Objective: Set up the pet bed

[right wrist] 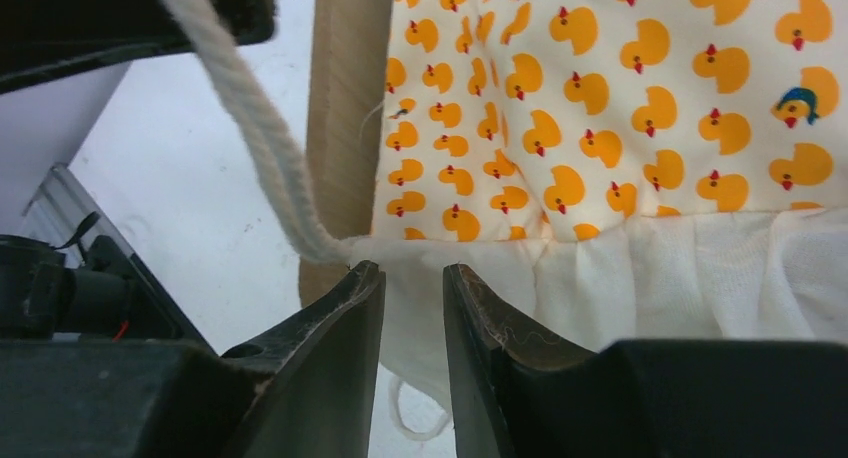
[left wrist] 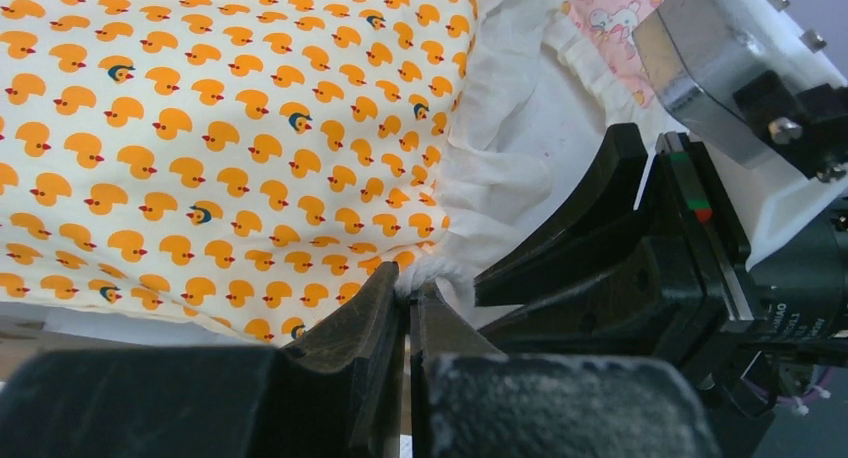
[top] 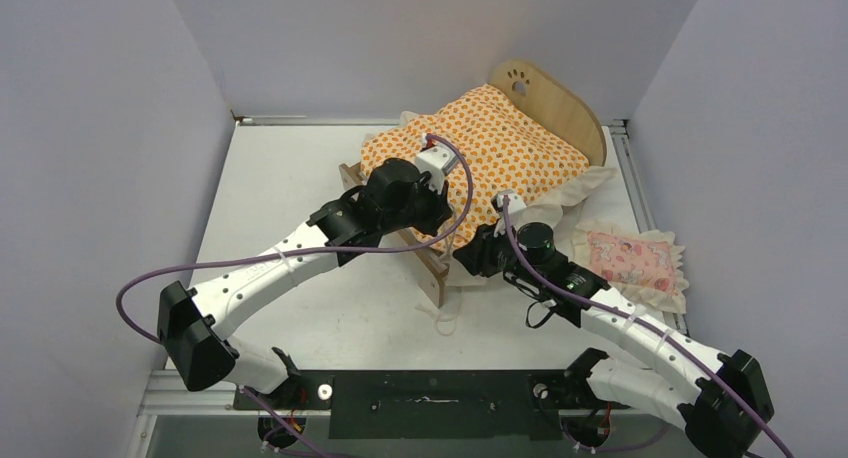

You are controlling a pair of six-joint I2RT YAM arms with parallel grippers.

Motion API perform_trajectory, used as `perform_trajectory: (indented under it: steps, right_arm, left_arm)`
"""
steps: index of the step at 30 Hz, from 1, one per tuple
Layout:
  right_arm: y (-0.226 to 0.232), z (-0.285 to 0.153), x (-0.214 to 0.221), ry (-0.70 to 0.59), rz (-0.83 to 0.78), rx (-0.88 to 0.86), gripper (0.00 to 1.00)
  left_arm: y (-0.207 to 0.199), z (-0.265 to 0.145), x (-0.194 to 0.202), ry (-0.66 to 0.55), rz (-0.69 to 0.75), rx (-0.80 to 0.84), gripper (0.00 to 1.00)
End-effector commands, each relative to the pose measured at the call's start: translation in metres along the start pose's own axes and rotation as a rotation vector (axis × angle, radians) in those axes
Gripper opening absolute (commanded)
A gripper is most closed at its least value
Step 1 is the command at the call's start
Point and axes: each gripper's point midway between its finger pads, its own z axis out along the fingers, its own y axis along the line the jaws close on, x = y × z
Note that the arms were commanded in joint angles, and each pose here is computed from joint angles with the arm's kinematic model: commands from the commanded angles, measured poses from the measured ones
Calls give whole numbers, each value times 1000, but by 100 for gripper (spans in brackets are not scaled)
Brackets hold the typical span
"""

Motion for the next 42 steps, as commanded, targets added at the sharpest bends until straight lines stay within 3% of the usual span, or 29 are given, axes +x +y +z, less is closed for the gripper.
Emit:
perform_trajectory:
  steps: [1,10,18,30,36,42]
  right_arm:
    - [-22,0,-12,-34,-37,138,28]
    - [-70,-13,10,-3,-17,374,24]
    - [-82,-17,14,5,-22,443,24]
    - [-53,-18,-8,-39,-70,300,36]
    - [-51,-17,-13,-42,-82,293,38]
    - [-49,-17,-13,-42,-78,284,41]
  left_arm:
    - [1,-22,-30,-45,97,-15,0]
    - [2,-47,-59,-91,248,-40,0]
    - [-10,-56,-50,-18,338,-27,1]
    - [-25,-50,-15,112,309,-34,3]
    - [-10,-40,-3,131,297,-116,4]
    - [3,-21,20,211,297,-184,20]
